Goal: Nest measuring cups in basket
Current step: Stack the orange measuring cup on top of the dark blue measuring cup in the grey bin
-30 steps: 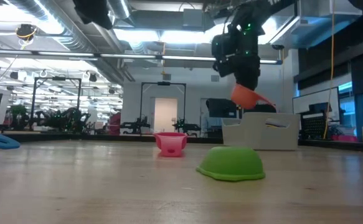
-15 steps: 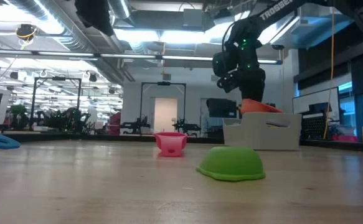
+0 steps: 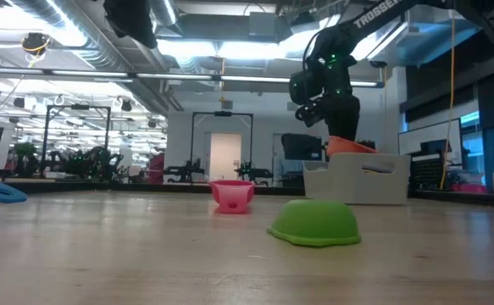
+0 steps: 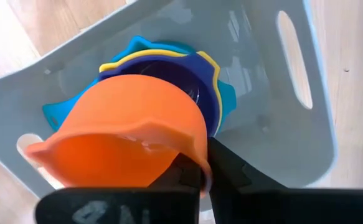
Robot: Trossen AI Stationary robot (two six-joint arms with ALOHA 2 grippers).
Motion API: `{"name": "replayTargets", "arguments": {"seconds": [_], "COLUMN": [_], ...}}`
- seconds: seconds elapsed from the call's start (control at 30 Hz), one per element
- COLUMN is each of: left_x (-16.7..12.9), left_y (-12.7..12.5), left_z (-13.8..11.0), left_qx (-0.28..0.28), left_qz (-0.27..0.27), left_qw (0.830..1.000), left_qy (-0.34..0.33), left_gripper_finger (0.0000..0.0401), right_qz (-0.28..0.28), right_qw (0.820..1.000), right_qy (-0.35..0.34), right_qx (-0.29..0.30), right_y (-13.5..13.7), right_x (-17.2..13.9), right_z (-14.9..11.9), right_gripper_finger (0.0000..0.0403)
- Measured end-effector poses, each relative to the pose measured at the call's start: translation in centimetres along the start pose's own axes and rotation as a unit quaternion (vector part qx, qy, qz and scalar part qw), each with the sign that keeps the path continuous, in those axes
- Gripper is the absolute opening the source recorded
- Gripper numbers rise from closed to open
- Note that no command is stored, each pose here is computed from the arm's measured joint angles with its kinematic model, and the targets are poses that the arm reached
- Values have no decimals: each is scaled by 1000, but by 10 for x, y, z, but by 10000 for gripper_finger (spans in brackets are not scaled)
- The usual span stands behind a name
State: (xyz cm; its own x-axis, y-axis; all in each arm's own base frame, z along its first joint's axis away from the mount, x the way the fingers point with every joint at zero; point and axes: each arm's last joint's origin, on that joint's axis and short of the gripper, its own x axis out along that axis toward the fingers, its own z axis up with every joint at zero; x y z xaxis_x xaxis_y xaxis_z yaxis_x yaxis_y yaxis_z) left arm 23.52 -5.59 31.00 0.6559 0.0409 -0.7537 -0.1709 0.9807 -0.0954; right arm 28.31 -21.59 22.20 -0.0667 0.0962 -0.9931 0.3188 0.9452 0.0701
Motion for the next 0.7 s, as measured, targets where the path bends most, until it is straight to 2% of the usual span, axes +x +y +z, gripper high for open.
{"name": "replayTargets", "arguments": {"seconds": [0.7], "left_x": [0], "left_y": [0], "left_z": [0], "left_qx": [0], "left_qz": [0], "left_qw": [1000], "left_qy": [1], "left_gripper_finger": [167], "right_qz": [9], "right_qw": [1000], "right_qy": [-3], "right_qx": [-3], "right_y": [0], "right_x": [0], "right_z": [0], "right_gripper_finger": [26]}}
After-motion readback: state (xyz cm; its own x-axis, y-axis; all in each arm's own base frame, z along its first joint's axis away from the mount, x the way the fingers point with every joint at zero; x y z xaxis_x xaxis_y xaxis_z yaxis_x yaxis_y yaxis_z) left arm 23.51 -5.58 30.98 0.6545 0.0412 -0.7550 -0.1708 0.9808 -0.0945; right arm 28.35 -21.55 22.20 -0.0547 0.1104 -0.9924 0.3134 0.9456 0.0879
